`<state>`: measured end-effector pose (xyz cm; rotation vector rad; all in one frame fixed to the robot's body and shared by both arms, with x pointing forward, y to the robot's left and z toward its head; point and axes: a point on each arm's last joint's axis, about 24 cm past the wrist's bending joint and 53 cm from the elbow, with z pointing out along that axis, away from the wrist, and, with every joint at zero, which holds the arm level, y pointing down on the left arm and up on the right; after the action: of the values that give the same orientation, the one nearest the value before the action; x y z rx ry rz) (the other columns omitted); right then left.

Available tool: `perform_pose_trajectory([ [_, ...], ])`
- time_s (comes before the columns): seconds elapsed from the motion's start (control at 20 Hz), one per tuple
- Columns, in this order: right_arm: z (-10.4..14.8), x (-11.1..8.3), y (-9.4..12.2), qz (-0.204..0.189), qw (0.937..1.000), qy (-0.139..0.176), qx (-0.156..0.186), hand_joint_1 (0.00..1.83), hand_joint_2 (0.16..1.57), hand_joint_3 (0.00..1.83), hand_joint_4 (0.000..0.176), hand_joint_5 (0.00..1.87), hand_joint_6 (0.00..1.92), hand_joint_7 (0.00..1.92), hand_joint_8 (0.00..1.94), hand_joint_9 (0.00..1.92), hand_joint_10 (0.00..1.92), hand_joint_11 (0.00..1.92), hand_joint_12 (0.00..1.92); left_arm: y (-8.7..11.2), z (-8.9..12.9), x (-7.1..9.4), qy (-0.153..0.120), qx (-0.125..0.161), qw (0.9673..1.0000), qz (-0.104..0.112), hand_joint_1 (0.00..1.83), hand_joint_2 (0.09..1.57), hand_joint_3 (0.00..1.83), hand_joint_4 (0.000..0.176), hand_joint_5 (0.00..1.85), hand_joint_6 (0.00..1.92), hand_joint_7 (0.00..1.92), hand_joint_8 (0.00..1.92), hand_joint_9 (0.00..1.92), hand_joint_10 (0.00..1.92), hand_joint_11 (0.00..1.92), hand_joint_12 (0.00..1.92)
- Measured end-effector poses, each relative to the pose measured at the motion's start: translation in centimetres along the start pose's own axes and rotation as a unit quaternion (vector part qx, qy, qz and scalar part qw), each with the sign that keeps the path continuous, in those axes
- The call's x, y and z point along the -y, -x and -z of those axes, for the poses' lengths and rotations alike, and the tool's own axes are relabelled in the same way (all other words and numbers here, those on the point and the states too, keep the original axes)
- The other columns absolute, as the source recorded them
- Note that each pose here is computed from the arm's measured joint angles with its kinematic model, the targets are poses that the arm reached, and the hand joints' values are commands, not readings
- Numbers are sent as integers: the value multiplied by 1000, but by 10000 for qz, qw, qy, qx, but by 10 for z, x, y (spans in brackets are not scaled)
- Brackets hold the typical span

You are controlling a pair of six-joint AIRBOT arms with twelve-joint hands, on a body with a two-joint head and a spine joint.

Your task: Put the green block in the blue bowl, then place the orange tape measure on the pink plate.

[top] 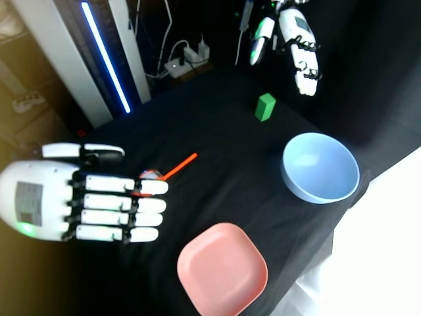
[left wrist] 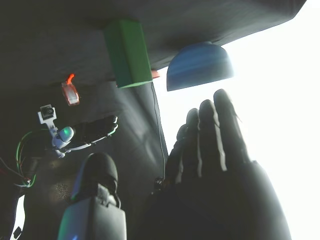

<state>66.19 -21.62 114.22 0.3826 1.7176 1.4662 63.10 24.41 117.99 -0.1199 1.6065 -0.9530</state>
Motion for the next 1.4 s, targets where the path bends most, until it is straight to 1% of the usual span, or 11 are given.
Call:
perform_pose_trajectory([
  [0.3,0,1,0,35,10000,-18,-26,535,955,11,113,151,3,61,7,52,15,86,70,1,-22,3,-99,-134,9997,-194,760,896,0,81,184,4,188,6,177,11,124,241],
  [0.4,0,2,1,62,10000,-34,-27,537,951,5,139,149,1,60,4,58,12,60,64,-11,-35,9,-159,-398,9984,-371,761,903,0,72,246,1,336,1,327,6,220,311],
  [0.45,0,2,1,58,10000,-30,-20,545,953,5,138,152,2,64,5,74,16,97,82,-14,-40,12,-179,-516,9973,-489,738,930,0,97,263,0,395,2,382,3,150,508],
  [0.6,0,2,0,72,10000,-40,-41,527,944,0,132,153,1,69,3,66,6,69,77,-19,-52,12,-115,-786,9934,-831,792,946,0,83,345,1,617,2,577,12,50,1081],
  [0.75,0,2,0,73,10000,-39,-46,537,954,4,139,158,3,72,4,75,9,80,88,-23,-63,13,-37,-973,9890,-1113,895,913,0,37,369,5,677,14,678,15,188,927],
  [0.95,0,2,-1,78,9999,-37,-63,525,973,7,128,172,5,87,5,136,21,154,134,-30,-68,14,-14,-1119,9854,-1283,812,975,14,81,372,5,726,7,680,2,0,1335],
  [1.05,0,3,-1,80,9999,-41,-63,490,969,3,136,163,0,80,1,115,8,138,132,-26,-70,13,15,-1106,9849,-1335,913,1018,10,5,590,21,795,8,745,18,47,1347],
  [1.1,0,3,-1,78,9999,-41,-63,499,967,2,134,161,0,79,1,104,2,115,124,-26,-71,12,36,-1108,9847,-1344,947,1034,7,0,732,31,855,12,793,28,125,1305],
  [1.15,0,2,-1,79,9999,-37,-65,509,968,2,129,162,0,79,0,90,0,85,114,-27,-71,10,63,-1134,9841,-1364,1186,1057,12,0,992,581,1061,712,997,112,440,1317],
  [1.2,0,3,-1,76,9999,-41,-60,541,973,3,127,160,0,76,0,75,0,73,112,-31,-73,9,85,-1183,9834,-1374,1363,1050,1,0,1267,228,1111,840,1020,962,640,1395],
  [1.4,0,2,-1,76,9999,-39,-58,541,969,0,125,171,4,87,4,77,1,90,124,-29,-76,11,71,-1150,9838,-1370,1293,1045,4,0,1267,236,1109,995,1050,860,766,1376],
])
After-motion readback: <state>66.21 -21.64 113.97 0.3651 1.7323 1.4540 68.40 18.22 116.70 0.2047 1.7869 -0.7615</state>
